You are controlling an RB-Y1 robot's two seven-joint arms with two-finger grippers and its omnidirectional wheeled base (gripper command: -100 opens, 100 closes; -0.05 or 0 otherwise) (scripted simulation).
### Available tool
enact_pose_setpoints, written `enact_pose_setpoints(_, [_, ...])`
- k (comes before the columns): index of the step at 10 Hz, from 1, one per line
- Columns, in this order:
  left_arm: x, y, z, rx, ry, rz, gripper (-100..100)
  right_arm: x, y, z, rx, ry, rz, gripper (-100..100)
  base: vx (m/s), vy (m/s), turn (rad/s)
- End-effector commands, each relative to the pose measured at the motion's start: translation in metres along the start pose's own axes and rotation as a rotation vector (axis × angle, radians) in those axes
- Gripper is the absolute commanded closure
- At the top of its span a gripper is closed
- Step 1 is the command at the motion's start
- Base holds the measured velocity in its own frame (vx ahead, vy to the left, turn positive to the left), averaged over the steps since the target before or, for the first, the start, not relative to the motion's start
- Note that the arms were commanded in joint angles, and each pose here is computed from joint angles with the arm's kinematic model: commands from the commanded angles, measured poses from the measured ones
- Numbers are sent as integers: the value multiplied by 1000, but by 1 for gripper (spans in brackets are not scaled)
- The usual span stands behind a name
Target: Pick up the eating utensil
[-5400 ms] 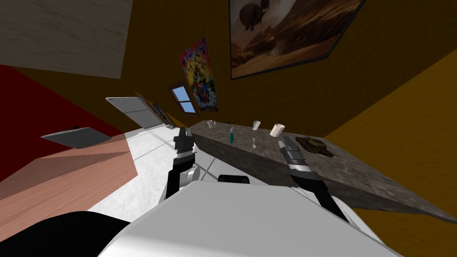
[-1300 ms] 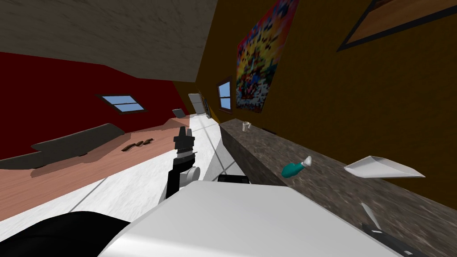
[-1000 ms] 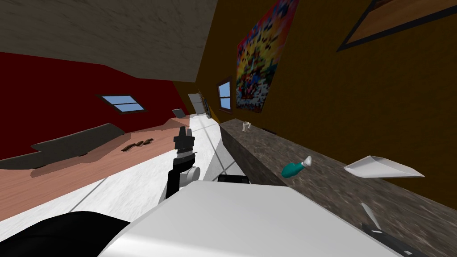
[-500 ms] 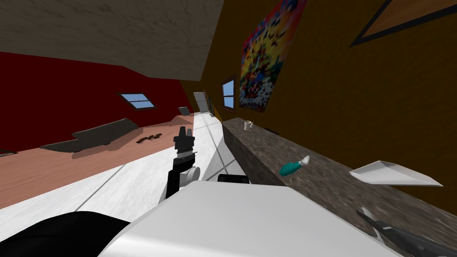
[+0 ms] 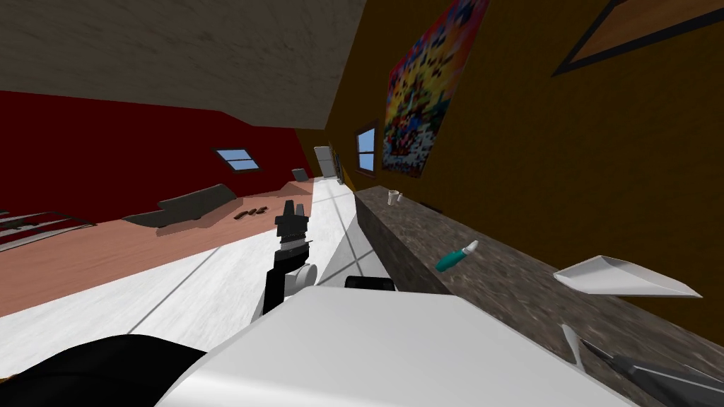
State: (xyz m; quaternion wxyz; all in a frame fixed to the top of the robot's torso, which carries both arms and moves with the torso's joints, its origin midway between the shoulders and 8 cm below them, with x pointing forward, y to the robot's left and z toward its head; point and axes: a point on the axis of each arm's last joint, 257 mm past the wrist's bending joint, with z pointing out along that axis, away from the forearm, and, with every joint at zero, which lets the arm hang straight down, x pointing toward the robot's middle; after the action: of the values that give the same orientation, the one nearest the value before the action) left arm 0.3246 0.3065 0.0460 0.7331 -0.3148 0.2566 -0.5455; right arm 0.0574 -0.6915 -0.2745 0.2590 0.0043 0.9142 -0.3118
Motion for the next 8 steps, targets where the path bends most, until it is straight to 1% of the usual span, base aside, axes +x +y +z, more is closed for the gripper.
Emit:
enact_pose_setpoints(1, [0, 0, 0, 0, 0, 0, 0, -3, -3, -2, -3, 5, -100, -100, -81, -49, 135])
enact_pose_setpoints(5, [0, 0, 0, 0, 0, 0, 0, -8, -2, -6, -30, 17, -352, -100, -85, -44, 147])
enact_pose_setpoints(8, [0, 0, 0, 0, 0, 0, 0, -5, 7, -11, -73, 28, -547, -100, -63, -47, 135])
